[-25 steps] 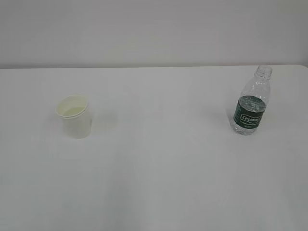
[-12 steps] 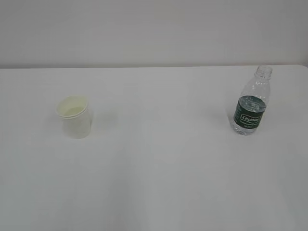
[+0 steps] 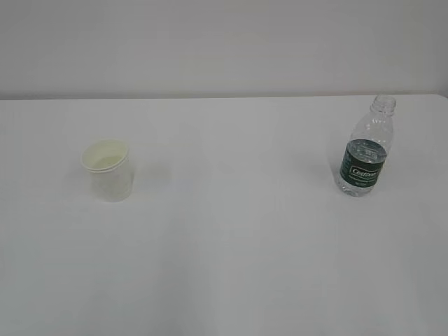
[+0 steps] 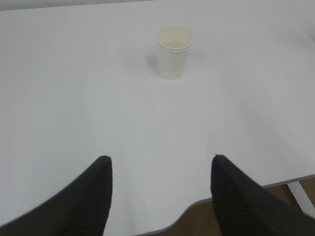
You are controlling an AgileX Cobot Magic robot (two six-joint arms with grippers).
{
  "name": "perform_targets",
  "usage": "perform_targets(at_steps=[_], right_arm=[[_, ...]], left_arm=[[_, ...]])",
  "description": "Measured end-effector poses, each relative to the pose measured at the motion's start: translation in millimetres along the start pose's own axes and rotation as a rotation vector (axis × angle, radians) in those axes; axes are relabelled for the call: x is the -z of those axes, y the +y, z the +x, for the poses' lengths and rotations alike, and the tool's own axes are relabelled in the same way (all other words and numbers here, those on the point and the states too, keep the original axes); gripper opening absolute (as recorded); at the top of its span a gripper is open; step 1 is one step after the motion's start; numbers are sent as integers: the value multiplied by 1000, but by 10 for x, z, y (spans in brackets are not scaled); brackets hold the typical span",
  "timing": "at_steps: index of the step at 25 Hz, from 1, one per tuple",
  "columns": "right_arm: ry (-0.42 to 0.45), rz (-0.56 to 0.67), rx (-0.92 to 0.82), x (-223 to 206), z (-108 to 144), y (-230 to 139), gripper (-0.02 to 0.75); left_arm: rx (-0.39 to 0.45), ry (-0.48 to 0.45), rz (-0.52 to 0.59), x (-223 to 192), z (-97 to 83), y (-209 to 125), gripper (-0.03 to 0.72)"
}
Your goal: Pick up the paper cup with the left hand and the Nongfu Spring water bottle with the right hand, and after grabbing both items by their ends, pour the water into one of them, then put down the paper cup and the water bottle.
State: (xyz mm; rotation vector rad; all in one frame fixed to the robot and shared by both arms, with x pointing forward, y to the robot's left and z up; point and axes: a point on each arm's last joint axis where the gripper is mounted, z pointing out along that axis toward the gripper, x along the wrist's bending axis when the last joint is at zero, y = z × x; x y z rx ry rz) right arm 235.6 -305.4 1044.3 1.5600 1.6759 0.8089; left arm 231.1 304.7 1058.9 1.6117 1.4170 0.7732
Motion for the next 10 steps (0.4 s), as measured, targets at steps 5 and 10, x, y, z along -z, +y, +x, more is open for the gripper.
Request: perform_targets(at_steps=[5, 10], right_arm=[[0, 0, 0, 0, 0, 0, 536], [0, -1, 0, 0, 0, 0, 536]], left_arm=[[0, 0, 0, 0, 0, 0, 450], [0, 0, 0, 0, 0, 0, 446]])
